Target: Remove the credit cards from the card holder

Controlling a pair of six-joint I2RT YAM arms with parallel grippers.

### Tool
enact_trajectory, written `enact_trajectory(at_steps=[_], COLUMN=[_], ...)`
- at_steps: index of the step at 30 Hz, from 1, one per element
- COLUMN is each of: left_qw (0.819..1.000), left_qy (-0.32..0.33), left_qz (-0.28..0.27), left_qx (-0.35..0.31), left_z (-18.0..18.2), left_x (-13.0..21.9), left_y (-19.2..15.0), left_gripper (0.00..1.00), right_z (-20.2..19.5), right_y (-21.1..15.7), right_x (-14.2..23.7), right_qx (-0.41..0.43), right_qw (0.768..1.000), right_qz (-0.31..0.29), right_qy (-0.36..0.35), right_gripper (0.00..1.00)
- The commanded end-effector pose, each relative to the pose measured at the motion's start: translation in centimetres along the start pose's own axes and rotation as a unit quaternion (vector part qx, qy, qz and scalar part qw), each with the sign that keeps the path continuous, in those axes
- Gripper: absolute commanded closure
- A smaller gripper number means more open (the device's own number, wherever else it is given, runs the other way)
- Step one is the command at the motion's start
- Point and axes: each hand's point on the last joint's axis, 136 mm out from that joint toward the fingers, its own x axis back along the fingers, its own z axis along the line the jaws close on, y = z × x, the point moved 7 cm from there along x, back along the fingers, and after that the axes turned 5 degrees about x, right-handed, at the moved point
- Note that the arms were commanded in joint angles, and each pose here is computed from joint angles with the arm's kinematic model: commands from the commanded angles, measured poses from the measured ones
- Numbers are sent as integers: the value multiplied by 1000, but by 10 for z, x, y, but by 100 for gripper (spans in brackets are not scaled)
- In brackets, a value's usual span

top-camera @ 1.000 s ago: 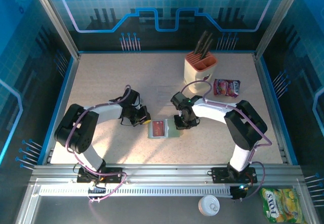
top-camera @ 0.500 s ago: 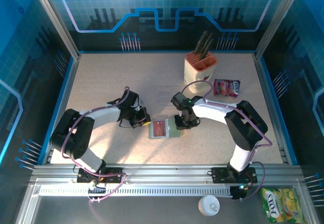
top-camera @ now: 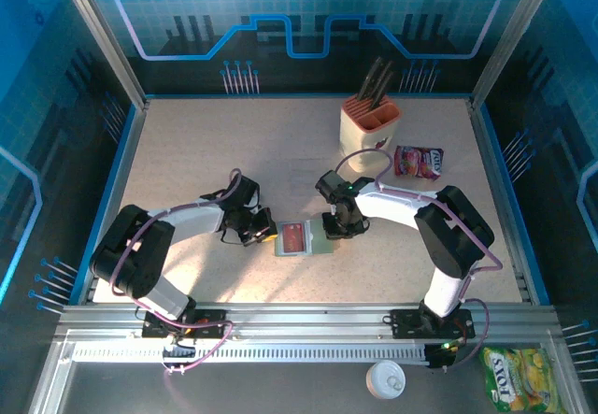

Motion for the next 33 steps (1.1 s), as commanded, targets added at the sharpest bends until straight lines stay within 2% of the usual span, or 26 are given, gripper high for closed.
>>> enact_trajectory(at_steps=[1, 17, 22, 33], left_qw=[1000, 999, 999, 998], left_qy=[17, 42, 47, 59], left_qz=[10, 23, 22, 24], left_qx=[8, -2, 0, 6], left_z=[6, 9, 11, 19], left_x=[-5, -15, -14, -14], left_y=[-2, 6, 6, 7], left_gripper=[96, 96, 96, 96], right_z=[-6, -12, -17, -31], right_y=[-5, -11, -13, -17], right_x=[0, -1, 0, 6], right_qx=[-3, -6, -6, -14], right_qw=[1000, 999, 998, 996], right_qz=[12, 18, 21, 22], right_qy=[-13, -32, -53, -90], right_gripper=[86, 84, 81, 66])
